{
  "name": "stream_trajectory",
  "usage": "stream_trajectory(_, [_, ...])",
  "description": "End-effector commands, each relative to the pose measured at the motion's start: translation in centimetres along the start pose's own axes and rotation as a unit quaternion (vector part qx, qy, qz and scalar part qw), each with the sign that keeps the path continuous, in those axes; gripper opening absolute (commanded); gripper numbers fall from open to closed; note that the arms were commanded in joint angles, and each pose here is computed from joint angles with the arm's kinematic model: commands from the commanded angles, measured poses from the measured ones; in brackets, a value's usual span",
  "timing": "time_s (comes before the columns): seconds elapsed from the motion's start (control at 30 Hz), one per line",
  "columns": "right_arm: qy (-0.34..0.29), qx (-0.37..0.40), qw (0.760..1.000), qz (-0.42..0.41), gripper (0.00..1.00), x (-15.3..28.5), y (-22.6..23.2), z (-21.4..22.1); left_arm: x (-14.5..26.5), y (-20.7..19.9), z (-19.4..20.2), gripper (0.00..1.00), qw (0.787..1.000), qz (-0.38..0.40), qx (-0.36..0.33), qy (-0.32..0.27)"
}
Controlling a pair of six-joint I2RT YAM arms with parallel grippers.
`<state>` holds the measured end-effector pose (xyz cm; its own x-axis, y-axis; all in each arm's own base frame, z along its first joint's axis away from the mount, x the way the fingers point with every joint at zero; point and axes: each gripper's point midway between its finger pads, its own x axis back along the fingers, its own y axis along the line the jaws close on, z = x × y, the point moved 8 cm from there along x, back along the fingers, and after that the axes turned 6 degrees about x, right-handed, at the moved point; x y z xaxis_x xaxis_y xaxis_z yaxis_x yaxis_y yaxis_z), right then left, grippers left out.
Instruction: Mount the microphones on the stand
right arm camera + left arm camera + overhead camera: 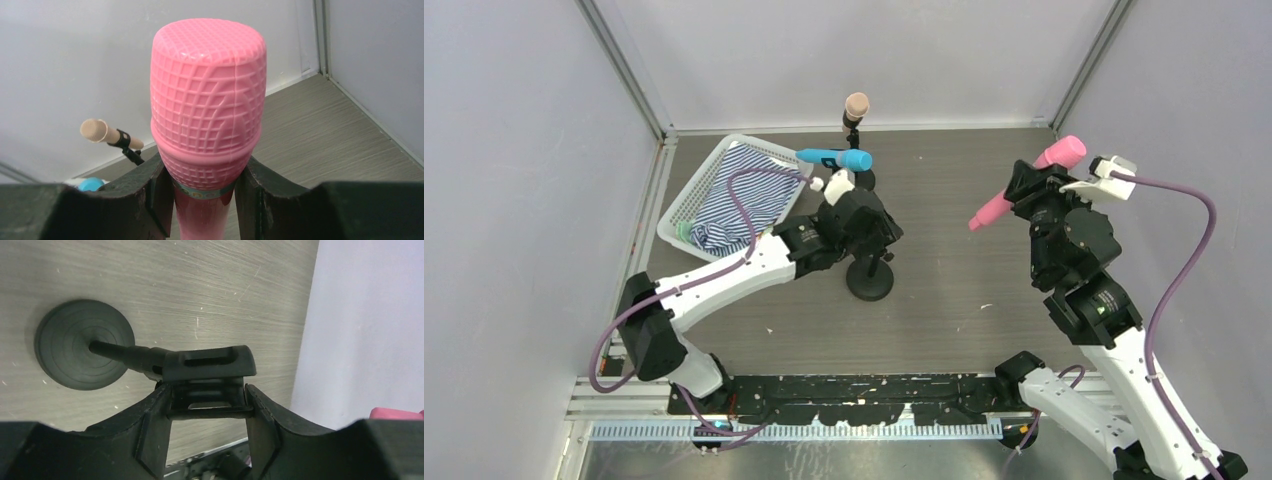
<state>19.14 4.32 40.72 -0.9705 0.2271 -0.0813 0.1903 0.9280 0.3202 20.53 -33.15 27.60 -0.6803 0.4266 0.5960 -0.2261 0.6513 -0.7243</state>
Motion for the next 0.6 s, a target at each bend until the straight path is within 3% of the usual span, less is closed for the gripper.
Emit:
stream_trajectory(0.0, [-0.022, -0.016, 0.998, -0.052, 0.01, 0.8, 0.4, -0.8, -0.4, 1.5, -0.3, 0.01, 0.976, 0.037, -0.203, 0.065])
stream_trajectory(0.13, [-0.026, -0.019, 0.996, -0.083, 0.01, 1.3, 0.6, -0.6, -0.7, 1.9, -0.7, 0.01, 0.940, 0.086, -0.312, 0.110])
stream_trajectory(0.23, [-0.019, -0.017, 0.995, -0.095, 0.01, 1.5, 0.7, -0.4, -1.1, 2.5, -1.4, 0.00, 0.919, 0.078, -0.358, 0.147])
stream_trajectory(0.43, [-0.007, -0.016, 0.993, -0.113, 0.01, 1.6, 0.9, 0.3, -1.9, 3.0, -2.3, 0.00, 0.902, 0.060, -0.397, 0.160])
stream_trajectory(0.5, [-0.005, -0.019, 0.993, -0.116, 0.01, 1.5, 1.0, 0.6, -2.0, 2.9, -2.4, 0.08, 0.902, 0.067, -0.398, 0.154])
stream_trajectory(0.57, [-0.005, -0.023, 0.993, -0.119, 0.01, 1.5, 1.1, 0.8, -2.1, 3.0, -2.4, 0.23, 0.903, 0.073, -0.399, 0.145])
